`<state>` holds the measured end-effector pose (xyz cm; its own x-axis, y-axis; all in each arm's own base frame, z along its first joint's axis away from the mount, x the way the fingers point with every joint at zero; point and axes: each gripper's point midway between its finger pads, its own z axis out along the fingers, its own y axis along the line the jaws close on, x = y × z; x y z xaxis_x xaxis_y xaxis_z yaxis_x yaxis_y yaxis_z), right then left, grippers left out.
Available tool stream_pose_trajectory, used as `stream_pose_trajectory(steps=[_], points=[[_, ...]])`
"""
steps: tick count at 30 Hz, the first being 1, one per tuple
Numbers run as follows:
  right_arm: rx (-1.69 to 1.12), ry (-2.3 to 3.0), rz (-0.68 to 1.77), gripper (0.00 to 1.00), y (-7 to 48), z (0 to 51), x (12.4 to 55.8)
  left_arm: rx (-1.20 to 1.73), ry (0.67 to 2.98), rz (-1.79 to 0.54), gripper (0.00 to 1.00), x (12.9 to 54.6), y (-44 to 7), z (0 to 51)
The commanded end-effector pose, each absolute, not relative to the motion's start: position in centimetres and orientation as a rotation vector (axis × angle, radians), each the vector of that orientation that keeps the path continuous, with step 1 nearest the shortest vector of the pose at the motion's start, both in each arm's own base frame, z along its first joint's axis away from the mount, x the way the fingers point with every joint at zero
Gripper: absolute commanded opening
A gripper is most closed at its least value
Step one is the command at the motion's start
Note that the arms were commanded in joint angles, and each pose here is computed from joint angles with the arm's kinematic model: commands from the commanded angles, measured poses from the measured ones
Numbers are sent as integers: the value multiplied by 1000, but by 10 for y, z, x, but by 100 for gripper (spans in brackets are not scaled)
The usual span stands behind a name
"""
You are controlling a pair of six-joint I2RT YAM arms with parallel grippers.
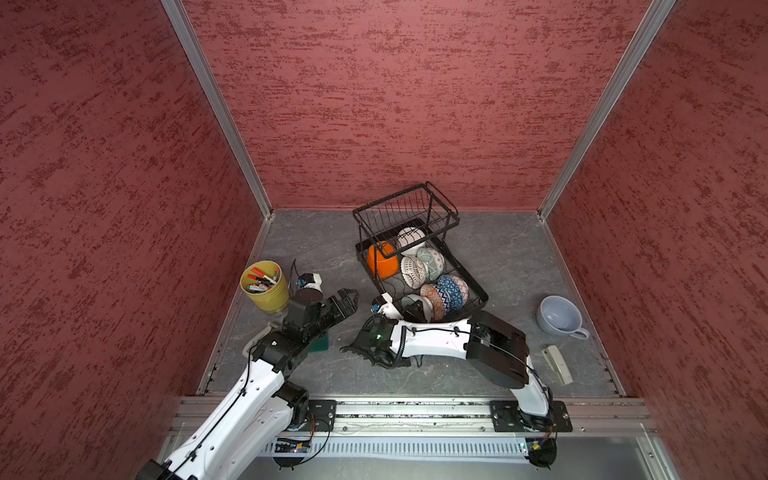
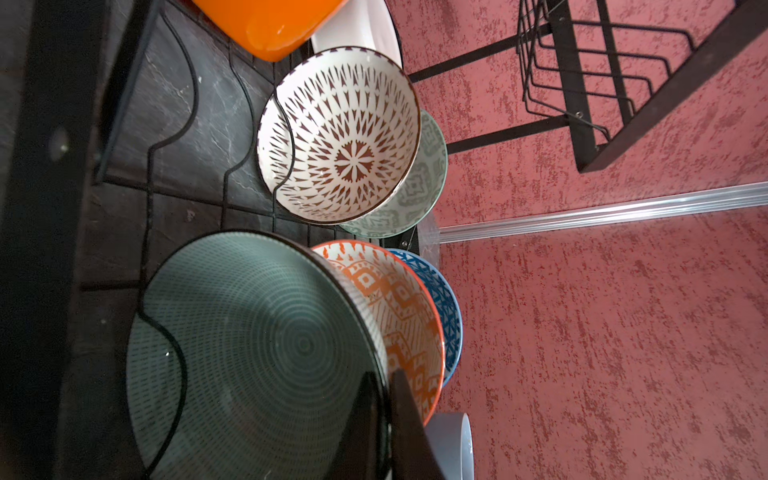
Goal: Load the bowls into the dish rack
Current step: 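Lower the pale green striped bowl upright into slots beside the orange-patterned bowl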
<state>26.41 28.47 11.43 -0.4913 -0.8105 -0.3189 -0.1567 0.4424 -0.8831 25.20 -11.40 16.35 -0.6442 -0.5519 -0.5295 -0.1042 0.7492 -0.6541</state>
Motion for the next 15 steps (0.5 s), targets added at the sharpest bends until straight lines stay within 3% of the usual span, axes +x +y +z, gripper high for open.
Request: stream_pose_trajectory(steps=[1, 10, 15], points=[[-809, 2138, -912, 15, 293, 77, 247, -469, 2188, -760, 100, 251, -113, 165], [-792, 2152, -879, 28, 297, 87, 249, -467, 2177, -751, 100, 248, -109, 170], [-765, 2159, -848, 40, 297, 97, 250, -466, 2176, -749, 99, 248, -109, 171]])
